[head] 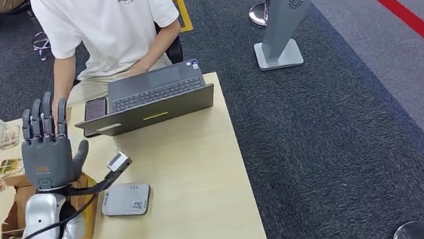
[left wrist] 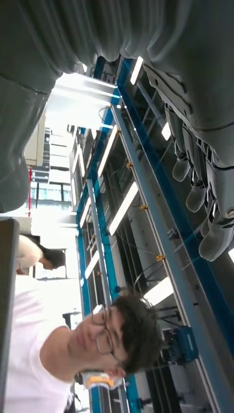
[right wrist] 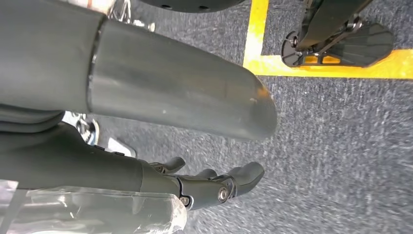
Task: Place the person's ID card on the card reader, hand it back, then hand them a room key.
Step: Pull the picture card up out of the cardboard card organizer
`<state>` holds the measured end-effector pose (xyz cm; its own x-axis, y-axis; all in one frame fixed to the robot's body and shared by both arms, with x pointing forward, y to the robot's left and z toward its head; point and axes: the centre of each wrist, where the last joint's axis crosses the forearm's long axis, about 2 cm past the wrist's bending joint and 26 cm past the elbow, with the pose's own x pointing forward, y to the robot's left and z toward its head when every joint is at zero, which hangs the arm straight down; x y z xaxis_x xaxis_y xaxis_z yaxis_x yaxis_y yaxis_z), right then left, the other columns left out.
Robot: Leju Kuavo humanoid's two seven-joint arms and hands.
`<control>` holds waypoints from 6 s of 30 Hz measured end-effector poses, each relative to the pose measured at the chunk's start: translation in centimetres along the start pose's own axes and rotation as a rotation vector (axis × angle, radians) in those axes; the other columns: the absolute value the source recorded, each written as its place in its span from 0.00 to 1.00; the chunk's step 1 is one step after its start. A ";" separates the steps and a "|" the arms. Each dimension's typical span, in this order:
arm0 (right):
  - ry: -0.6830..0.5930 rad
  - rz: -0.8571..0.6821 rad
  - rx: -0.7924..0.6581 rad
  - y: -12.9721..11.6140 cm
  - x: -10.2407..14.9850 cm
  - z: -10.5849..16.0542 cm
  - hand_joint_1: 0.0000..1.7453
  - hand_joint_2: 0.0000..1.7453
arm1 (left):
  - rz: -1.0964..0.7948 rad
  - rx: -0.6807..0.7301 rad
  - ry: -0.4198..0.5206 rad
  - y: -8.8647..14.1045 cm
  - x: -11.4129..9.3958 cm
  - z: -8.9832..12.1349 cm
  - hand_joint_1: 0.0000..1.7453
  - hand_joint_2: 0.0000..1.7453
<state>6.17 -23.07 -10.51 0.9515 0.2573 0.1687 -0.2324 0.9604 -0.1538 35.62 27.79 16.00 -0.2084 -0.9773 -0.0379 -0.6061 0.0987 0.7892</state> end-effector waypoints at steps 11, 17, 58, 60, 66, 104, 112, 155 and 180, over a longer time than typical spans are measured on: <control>0.046 -0.094 -0.010 -0.1 -0.9 0.0 0.00 0.00 | 0.111 0.032 -0.120 4.8 6.5 10.2 0.00 1.00; 0.048 -0.102 -0.010 -0.1 -0.9 0.0 0.00 0.00 | 0.128 0.050 -0.129 5.7 7.0 10.6 0.00 1.00; 0.051 -0.095 -0.013 -0.3 -1.2 -0.1 0.00 0.00 | 0.007 -0.337 -0.005 2.9 -1.7 23.3 0.00 1.00; 0.051 -0.092 -0.013 -0.3 -1.2 -0.1 0.00 0.00 | -0.008 -0.337 0.006 3.0 -2.4 23.4 0.00 1.00; 0.053 -0.094 -0.015 -0.4 -1.3 -0.1 0.00 0.00 | -0.043 -0.340 0.066 3.2 -3.8 24.0 0.00 1.00; 0.052 -0.069 -0.004 -0.6 -1.3 -0.1 0.00 0.00 | -0.068 -0.295 0.132 2.8 -5.0 22.7 0.00 1.00; 0.052 -0.069 -0.004 -0.6 -1.3 -0.1 0.00 0.00 | -0.068 -0.294 0.132 2.8 -5.0 22.7 0.00 1.00; 0.058 -0.047 0.003 -0.7 -1.3 -0.2 0.00 0.00 | -0.091 -0.313 0.245 2.0 -5.3 22.2 0.00 1.00; 0.057 -0.044 0.003 -0.7 -1.3 -0.2 0.00 0.00 | -0.088 -0.318 0.235 1.8 -5.4 22.0 0.00 1.00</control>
<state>5.15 -24.11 -10.77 0.9709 0.2079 0.1192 -0.1903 0.9711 -0.1441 18.78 37.41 4.17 0.0370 -0.9993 -0.0017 -0.3387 -0.0141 0.9408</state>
